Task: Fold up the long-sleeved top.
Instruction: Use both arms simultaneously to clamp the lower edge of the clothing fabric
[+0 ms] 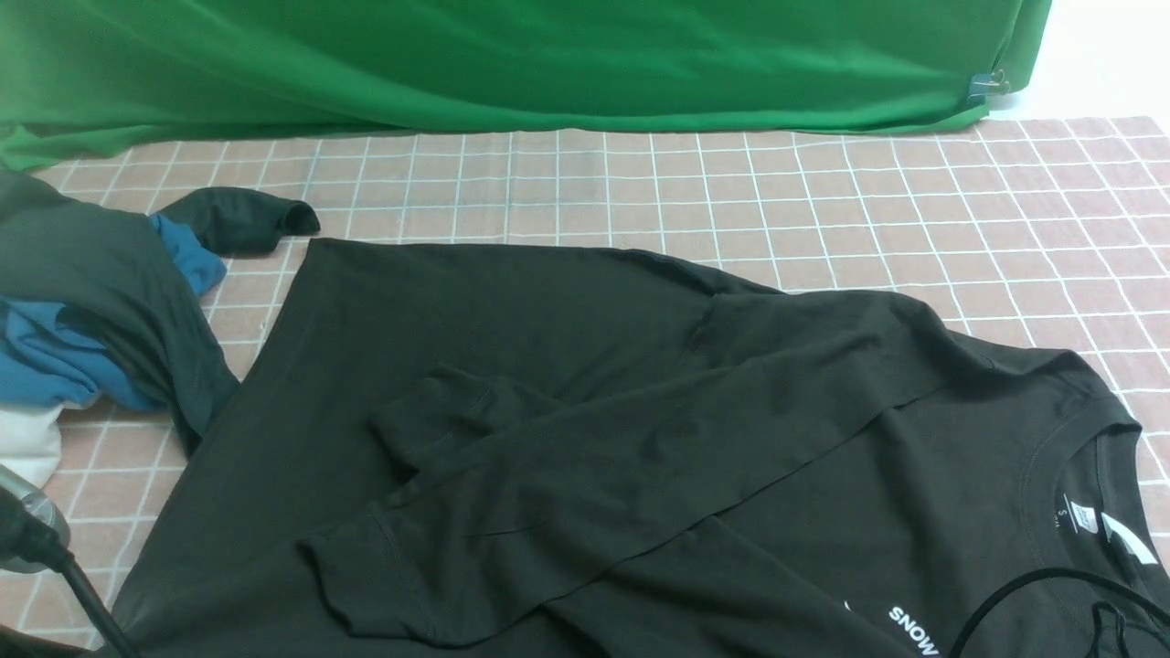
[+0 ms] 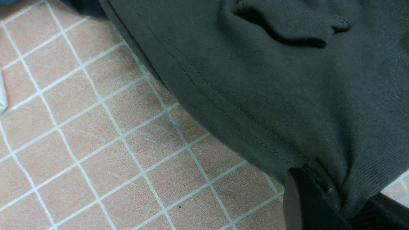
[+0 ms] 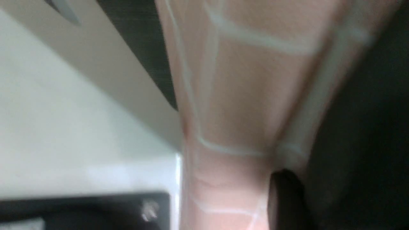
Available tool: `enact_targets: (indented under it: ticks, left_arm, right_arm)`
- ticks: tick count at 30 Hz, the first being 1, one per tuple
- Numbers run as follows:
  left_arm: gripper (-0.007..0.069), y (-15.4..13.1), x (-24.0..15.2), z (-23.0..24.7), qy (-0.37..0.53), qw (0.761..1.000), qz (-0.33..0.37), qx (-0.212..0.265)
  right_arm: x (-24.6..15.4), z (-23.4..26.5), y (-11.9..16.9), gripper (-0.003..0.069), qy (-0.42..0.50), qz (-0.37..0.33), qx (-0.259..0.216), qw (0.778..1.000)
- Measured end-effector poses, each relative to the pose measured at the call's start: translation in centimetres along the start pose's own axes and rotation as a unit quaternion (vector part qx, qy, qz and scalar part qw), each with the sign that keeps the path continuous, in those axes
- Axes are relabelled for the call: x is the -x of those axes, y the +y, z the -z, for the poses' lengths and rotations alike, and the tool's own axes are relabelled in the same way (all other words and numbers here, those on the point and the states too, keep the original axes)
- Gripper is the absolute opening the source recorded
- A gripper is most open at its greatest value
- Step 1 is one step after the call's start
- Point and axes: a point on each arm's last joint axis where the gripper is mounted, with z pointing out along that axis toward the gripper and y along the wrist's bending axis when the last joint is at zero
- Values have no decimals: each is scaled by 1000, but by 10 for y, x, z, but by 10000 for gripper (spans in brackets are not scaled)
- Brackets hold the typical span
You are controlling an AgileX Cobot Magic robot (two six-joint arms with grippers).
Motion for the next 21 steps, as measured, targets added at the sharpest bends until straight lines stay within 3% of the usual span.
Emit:
enact_targets:
  ticks: [7, 12, 21]
  left_arm:
    - [50, 0, 0, 0, 0, 1000, -10, 0]
    - [50, 1, -1, 0, 7, 1000, -14, 5]
    - [50, 5, 2, 3, 2, 1000, -3, 26]
  right_arm:
    - [0, 5, -2, 207, 10, -15, 3, 1000]
    - [0, 5, 2, 55, 14, -24, 23, 999]
    - [-5, 27, -11, 46, -18, -162, 21, 986]
